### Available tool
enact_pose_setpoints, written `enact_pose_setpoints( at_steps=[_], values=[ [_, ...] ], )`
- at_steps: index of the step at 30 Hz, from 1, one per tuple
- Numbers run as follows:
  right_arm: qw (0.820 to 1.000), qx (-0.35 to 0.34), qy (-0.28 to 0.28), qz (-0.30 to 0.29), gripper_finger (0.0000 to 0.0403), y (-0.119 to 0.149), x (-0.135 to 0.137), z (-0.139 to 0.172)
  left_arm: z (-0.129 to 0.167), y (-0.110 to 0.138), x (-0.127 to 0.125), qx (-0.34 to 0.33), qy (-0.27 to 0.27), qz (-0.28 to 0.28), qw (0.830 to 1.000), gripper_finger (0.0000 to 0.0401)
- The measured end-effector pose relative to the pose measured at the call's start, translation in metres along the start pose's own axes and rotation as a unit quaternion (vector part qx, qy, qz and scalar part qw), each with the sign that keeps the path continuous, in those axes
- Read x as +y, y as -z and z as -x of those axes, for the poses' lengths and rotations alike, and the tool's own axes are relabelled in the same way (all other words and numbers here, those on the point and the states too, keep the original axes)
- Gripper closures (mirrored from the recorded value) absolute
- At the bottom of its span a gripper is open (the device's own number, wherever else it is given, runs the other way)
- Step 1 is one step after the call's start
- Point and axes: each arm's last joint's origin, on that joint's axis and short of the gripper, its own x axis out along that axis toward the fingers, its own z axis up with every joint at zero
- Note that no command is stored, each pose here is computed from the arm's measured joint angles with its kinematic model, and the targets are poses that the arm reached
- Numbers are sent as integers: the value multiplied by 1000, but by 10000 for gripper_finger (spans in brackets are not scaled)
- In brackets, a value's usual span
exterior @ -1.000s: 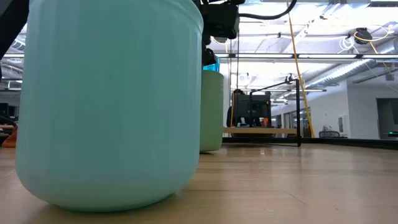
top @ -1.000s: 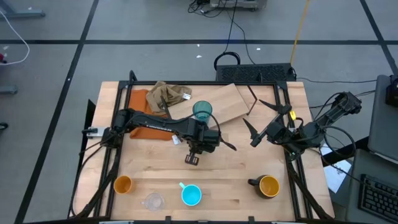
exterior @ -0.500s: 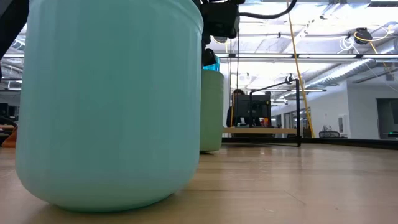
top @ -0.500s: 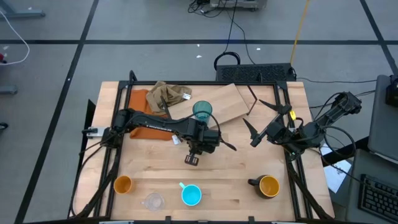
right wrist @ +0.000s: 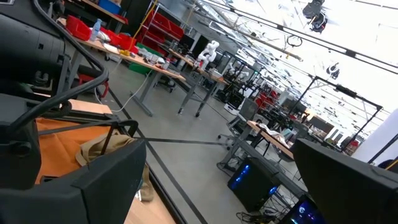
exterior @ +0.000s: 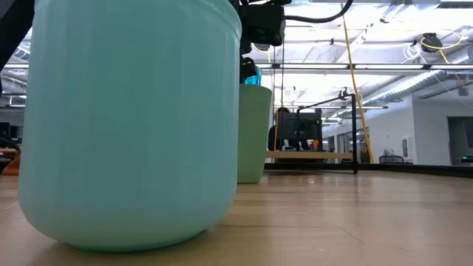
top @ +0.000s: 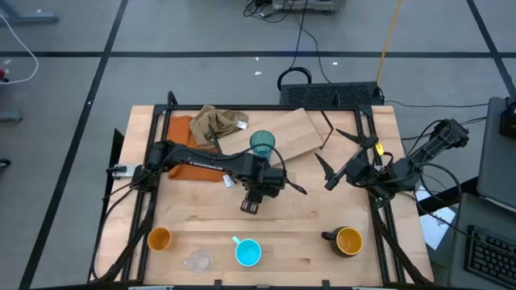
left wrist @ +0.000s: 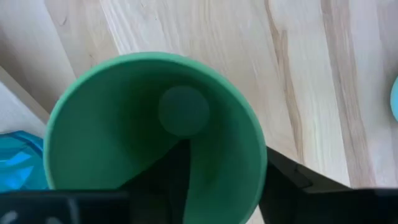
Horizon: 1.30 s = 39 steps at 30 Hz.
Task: Stack small to large cups/mugs on shelf
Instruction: Put the green cup on the shelf
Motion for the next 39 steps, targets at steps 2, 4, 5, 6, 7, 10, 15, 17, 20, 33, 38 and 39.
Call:
enact_pose_setpoints(
  at_steps=[2,4,5,6,7,10,15,17,20,33,38,39],
  values=[
    [1000,0,0,1,7,0,0,0,0,0,0,0,0,0,1000,227],
    [1000,0,0,2,7,0,0,0,0,0,0,-1,-4,1,1000,213],
    [1000,0,0,2,7,0,0,0,0,0,0,0,-9,1,1000,207],
    [1000,0,0,2,7,0,0,0,0,0,1,2,-12,2,1000,202],
    [1000,0,0,2,7,0,0,0,2,0,1,7,-14,2,1000,196],
    [1000,0,0,2,7,0,0,0,8,-1,1,8,-25,2,1000,184],
    [1000,0,0,2,7,0,0,0,23,-4,1,-5,-28,-1,1000,172],
    [1000,0,0,2,7,0,0,0,32,-6,1,-17,-31,-1,999,172],
    [1000,0,0,1,7,0,0,0,46,-7,1,-16,-31,2,999,171],
    [1000,0,0,-6,7,0,0,0,122,-1,-8,-59,-71,9,996,171],
    [1000,0,0,-13,7,0,0,0,202,39,-22,-153,-112,42,981,171],
    [1000,0,-1,-17,7,0,0,0,219,51,-25,-176,-123,58,975,171]
  ],
)
